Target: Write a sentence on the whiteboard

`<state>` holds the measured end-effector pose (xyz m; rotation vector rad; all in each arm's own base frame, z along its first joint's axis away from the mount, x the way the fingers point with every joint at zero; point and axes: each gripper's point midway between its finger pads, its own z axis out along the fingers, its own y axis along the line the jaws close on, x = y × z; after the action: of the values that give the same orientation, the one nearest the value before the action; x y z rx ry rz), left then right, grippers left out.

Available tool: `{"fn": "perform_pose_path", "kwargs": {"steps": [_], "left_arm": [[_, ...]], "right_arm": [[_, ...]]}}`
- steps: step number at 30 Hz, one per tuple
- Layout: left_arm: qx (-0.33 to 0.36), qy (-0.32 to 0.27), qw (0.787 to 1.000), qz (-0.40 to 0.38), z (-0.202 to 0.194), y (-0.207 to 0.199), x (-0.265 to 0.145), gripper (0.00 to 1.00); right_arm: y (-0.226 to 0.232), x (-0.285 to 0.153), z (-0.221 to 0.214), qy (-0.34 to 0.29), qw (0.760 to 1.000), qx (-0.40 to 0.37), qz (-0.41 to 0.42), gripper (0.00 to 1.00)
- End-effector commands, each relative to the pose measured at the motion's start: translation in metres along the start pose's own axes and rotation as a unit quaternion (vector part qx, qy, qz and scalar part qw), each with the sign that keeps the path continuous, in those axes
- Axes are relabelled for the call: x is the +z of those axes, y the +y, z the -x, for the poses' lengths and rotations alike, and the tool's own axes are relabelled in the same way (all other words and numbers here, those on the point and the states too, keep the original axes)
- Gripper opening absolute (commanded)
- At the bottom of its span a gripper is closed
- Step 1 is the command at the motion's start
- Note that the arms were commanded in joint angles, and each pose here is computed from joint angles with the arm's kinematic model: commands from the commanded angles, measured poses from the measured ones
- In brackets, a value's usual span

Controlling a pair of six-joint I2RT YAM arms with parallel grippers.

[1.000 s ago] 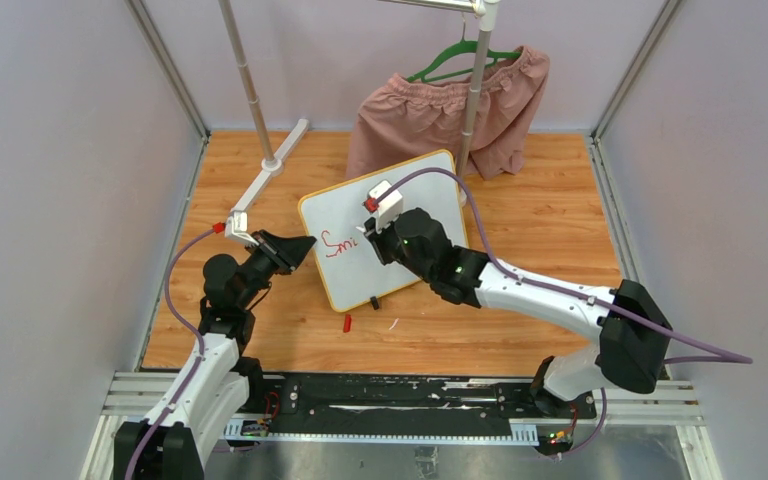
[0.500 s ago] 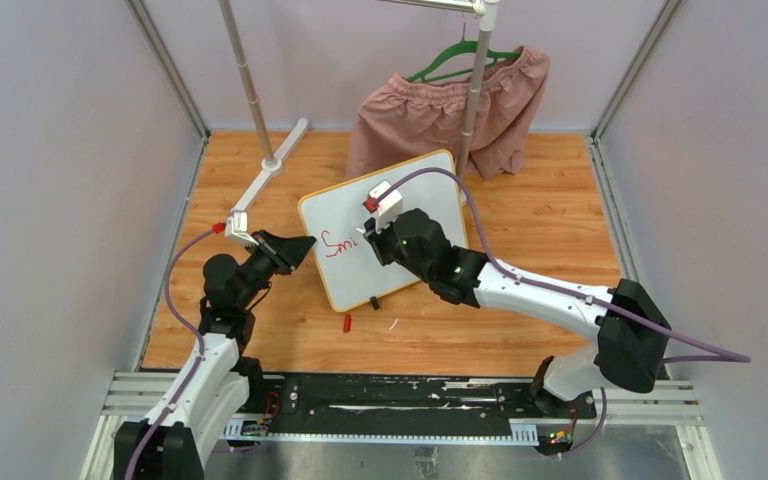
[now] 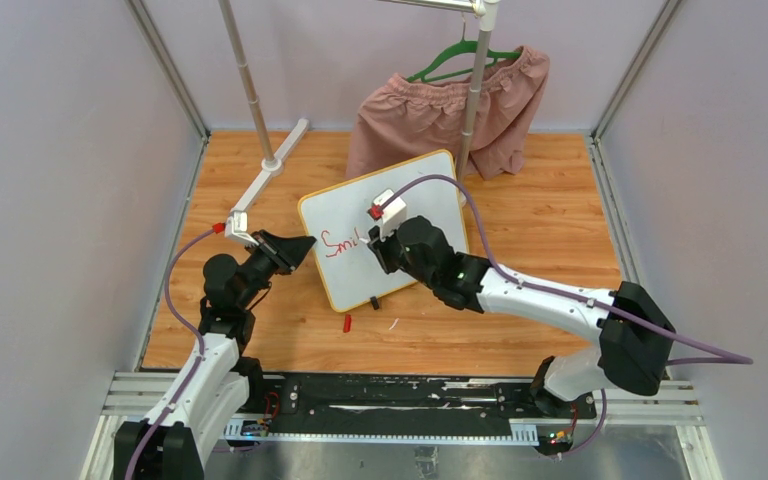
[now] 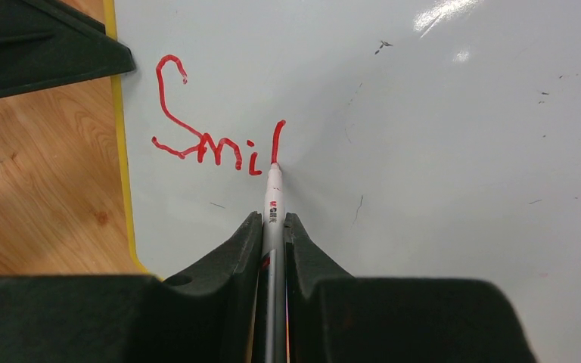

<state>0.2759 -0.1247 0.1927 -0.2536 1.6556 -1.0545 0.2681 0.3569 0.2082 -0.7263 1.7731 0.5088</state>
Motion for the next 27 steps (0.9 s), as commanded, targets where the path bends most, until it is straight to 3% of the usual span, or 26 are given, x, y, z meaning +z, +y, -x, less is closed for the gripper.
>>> {"fn": "perform_pose_path", "kwargs": {"steps": [1,9,18,27], "left_arm": [[0.0,0.001,1.0,-0.011,0.0,-0.004,-0.001,0.0],[0.0,0.001,1.0,-0.01,-0.001,-0.003,-0.001,0.0],[0.0,0.002,1.0,-0.01,-0.001,-0.003,-0.002,0.0],[0.0,0.001,1.0,-0.009,-0.002,-0.002,-0.002,0.0]], "right_arm": [[-0.008,-0.004,-0.01,0.009,1.0,0.008,-0.011,0.0],[-0.011,-0.007,-0.01,0.007,1.0,0.01,-0.017,0.0],[-0.007,-0.026,0.047,-0.058,0.998,0.028,0.002,0.0],[-0.02,-0.027,0.034,-0.043,0.999,0.019,-0.019,0.0]]}}
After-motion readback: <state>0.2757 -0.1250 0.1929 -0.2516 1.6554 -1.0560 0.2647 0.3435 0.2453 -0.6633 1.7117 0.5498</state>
